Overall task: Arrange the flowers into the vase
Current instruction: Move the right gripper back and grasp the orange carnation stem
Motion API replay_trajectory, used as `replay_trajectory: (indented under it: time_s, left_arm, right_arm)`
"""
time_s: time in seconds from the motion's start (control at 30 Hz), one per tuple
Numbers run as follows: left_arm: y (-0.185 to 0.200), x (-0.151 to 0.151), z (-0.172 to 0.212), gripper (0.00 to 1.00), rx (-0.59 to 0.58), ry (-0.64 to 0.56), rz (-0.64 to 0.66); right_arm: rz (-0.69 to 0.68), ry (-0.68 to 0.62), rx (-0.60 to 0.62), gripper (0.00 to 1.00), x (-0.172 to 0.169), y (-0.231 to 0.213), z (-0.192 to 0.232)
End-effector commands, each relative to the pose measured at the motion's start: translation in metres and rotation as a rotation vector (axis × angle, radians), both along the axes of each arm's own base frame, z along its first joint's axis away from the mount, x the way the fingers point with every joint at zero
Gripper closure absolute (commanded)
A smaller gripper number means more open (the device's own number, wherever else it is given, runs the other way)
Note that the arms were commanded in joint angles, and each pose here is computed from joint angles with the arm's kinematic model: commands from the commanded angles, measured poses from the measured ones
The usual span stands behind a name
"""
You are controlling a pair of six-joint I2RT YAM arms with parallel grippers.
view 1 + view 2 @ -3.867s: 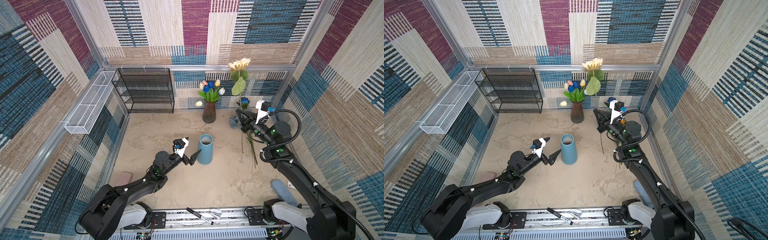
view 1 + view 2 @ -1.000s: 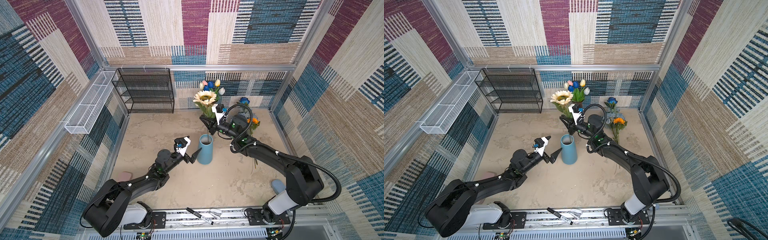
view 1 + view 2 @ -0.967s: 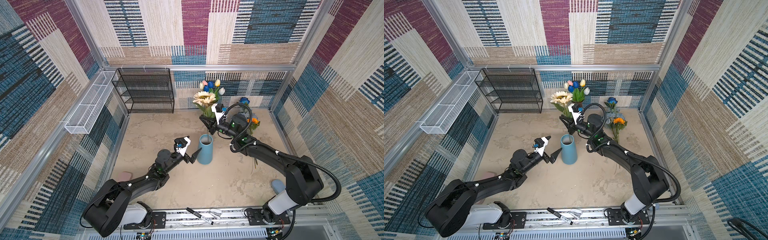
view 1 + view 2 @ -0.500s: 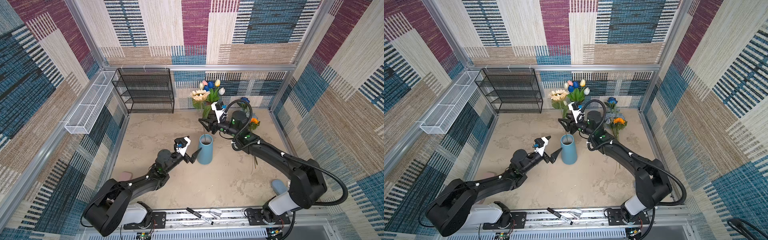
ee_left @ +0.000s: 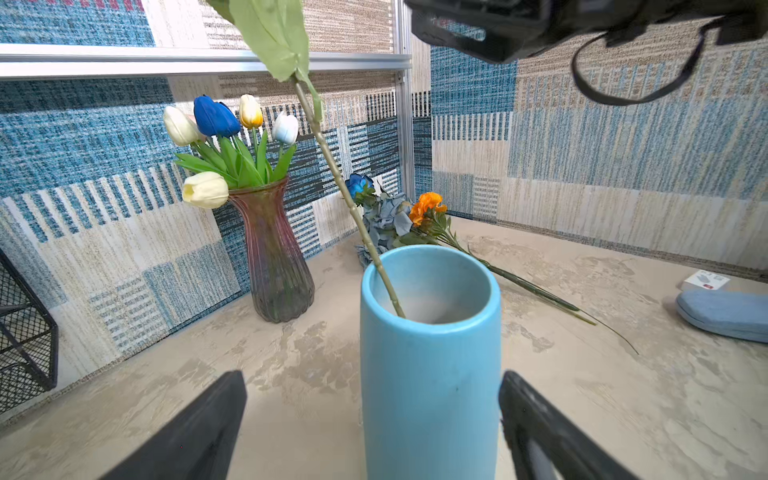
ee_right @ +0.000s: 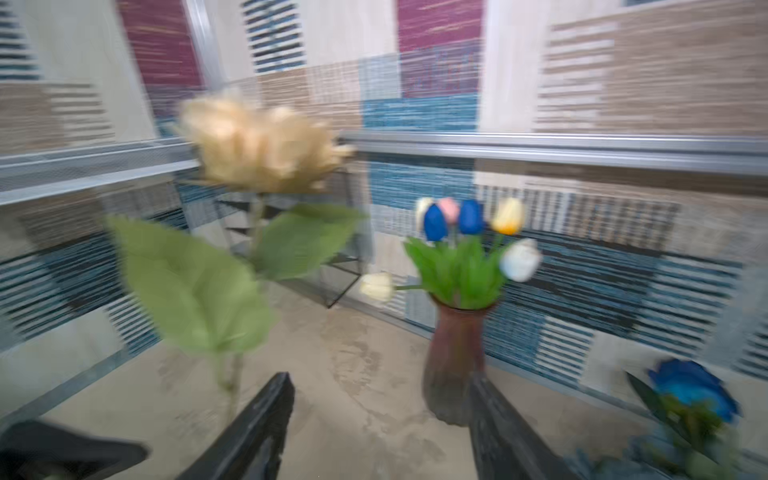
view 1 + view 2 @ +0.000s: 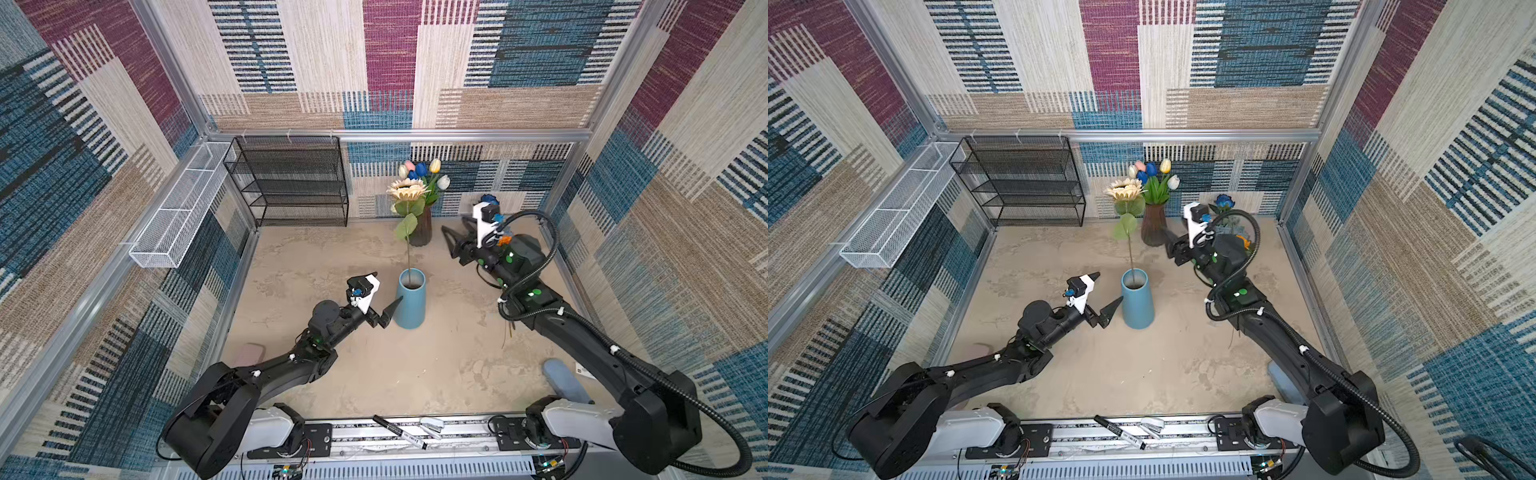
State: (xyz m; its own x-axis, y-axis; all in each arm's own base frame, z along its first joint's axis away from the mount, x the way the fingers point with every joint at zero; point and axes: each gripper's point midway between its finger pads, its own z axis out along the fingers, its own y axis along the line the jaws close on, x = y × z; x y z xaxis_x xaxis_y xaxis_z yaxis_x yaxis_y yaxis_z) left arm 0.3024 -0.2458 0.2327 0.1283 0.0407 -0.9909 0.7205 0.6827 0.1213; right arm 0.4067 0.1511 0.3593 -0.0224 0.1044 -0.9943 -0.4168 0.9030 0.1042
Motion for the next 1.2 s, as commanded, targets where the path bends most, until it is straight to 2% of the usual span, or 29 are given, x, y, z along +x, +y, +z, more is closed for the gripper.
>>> replay_trajectory:
  time_s: [0.0,0.07,0.17,0.33,0.43,0.6,0.87,0.97,1.17]
  left_arm:
    - [-0.006,-0.006,0.004,0.03,-0.016,0.03,-0.051]
    - [-0.007,-0.007,-0.001,0.04,-0.01,0.063,-0.063]
    - [-0.002,-0.009,-0.007,0.04,-0.022,0.058,-0.042]
    - [0.001,-0.009,-0.01,0.04,-0.014,0.055,-0.026]
    - [0.0,-0.008,-0.012,0.05,-0.007,0.059,-0.029]
    - [-0.001,-0.006,-0.013,0.05,-0.005,0.06,-0.028]
    - [-0.004,-0.004,-0.015,0.05,-0.005,0.067,-0.035]
    - [-0.004,-0.003,-0.015,0.05,-0.001,0.062,-0.031]
    - [-0.003,-0.003,-0.014,0.05,0.001,0.062,-0.029]
  right_arm:
    - [-0.23,0.262,0.091,0.48,0.033,-0.076,-0.057]
    - [-0.333,0.392,0.109,0.58,0.043,-0.123,-0.098]
    - [-0.41,0.535,0.149,0.65,0.042,-0.165,-0.148]
    - [-0.435,0.713,0.177,0.69,0.042,-0.197,-0.214]
    - [-0.407,0.766,0.17,0.69,0.046,-0.197,-0.238]
    - [-0.298,0.773,0.21,0.64,0.054,-0.18,-0.246]
    - [-0.25,0.827,0.184,0.64,0.057,-0.159,-0.269]
    - [-0.26,0.836,0.181,0.68,0.06,-0.159,-0.277]
    - [-0.272,0.823,0.171,0.86,0.066,-0.161,-0.272]
